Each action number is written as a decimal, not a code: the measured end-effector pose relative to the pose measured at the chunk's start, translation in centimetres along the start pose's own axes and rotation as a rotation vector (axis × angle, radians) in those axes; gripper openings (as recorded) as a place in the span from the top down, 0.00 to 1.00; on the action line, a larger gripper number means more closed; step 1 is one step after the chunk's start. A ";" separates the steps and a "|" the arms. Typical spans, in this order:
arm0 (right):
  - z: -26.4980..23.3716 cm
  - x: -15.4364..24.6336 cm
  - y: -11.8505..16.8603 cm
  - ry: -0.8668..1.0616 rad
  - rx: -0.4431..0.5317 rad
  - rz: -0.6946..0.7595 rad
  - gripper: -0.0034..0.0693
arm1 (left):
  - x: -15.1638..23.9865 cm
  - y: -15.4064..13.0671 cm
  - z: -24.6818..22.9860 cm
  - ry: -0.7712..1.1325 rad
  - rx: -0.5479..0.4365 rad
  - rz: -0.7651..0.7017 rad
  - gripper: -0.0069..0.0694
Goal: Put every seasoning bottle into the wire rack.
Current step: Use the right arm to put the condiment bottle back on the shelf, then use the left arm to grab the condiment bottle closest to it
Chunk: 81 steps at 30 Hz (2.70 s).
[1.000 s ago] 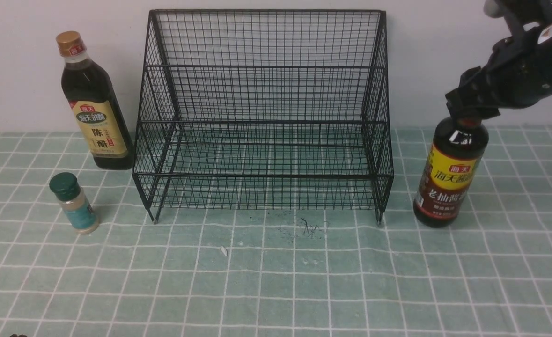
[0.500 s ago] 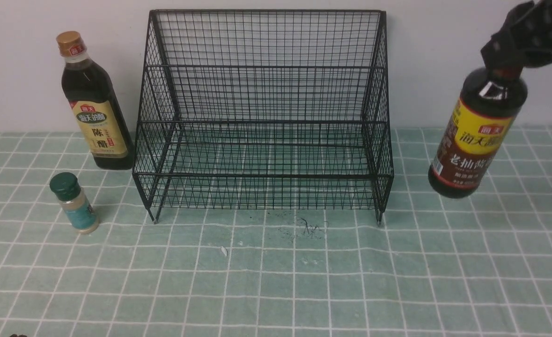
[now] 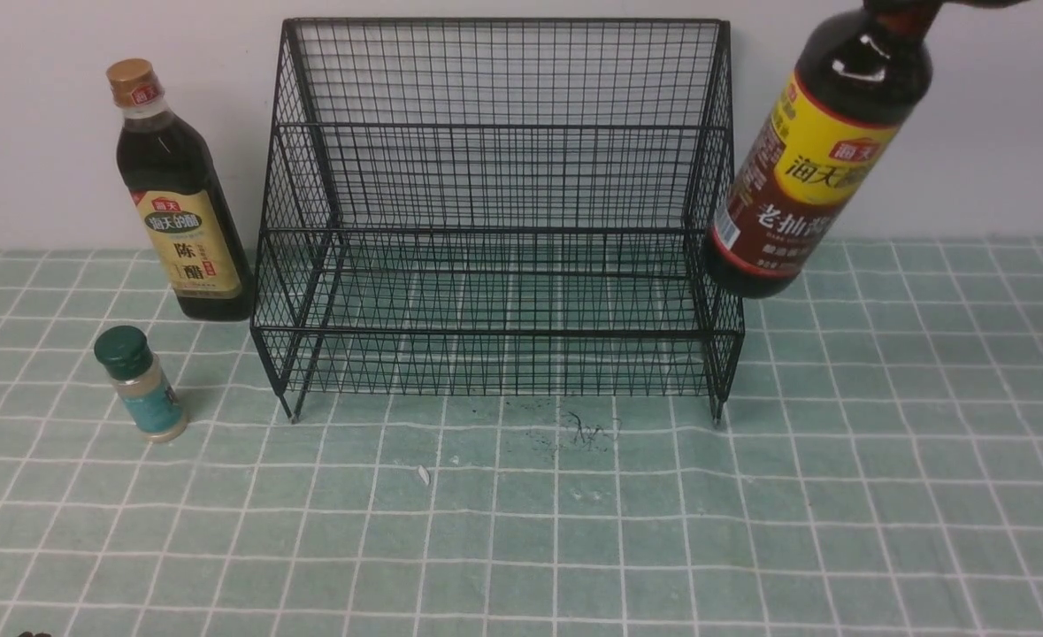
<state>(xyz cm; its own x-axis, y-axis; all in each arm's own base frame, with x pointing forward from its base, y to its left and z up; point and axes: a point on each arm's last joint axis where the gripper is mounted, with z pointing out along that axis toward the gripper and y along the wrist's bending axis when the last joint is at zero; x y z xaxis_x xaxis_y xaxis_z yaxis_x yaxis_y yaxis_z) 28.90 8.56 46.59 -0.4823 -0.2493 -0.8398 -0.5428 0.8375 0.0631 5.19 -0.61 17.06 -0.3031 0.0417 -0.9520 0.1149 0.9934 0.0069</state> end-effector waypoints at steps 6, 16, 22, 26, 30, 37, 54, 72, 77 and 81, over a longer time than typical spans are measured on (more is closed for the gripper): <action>1.9 -0.4 -0.1 -0.037 -0.029 -0.001 0.57 | 0.0 0.0 0.0 0.000 0.000 0.000 0.92; 8.1 0.4 -0.3 0.024 -0.067 -0.008 0.57 | 0.0 0.0 0.0 0.000 0.000 0.000 0.92; 11.4 1.7 -1.3 0.096 -0.068 -0.035 0.57 | 0.0 0.0 0.0 0.000 0.000 0.000 0.92; 13.0 2.4 -1.5 0.128 -0.080 -0.045 0.57 | 0.0 0.0 0.0 0.000 0.000 0.000 0.92; 14.4 3.0 -1.6 0.154 -0.080 -0.059 0.57 | 0.0 0.0 0.0 0.000 0.000 0.000 0.92; 15.6 3.4 -1.0 0.173 -0.067 -0.107 0.57 | 0.0 0.0 0.0 0.000 0.000 0.000 0.92; 9.6 -0.4 0.2 -0.047 0.014 -0.172 0.37 | 0.0 0.0 0.0 0.000 0.000 0.001 0.92; -19.6 2.5 4.5 -0.347 0.441 0.016 0.96 | 0.0 0.0 0.0 0.000 0.000 0.001 0.92; -22.8 7.4 5.6 -0.380 0.455 0.088 0.97 | 0.0 0.0 0.0 0.000 0.000 0.001 0.92; -22.6 12.6 6.6 -0.428 0.387 0.169 0.97 | 0.0 0.0 0.0 0.000 0.000 0.001 0.92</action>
<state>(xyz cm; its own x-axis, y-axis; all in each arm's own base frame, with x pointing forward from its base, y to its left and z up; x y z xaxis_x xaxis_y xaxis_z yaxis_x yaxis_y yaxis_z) 3.74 -0.07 48.66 -0.1773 0.0536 -0.9827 -0.1541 0.9847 0.0815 5.19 -0.61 17.06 -0.3030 0.0426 -0.9520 0.1152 0.9933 0.0078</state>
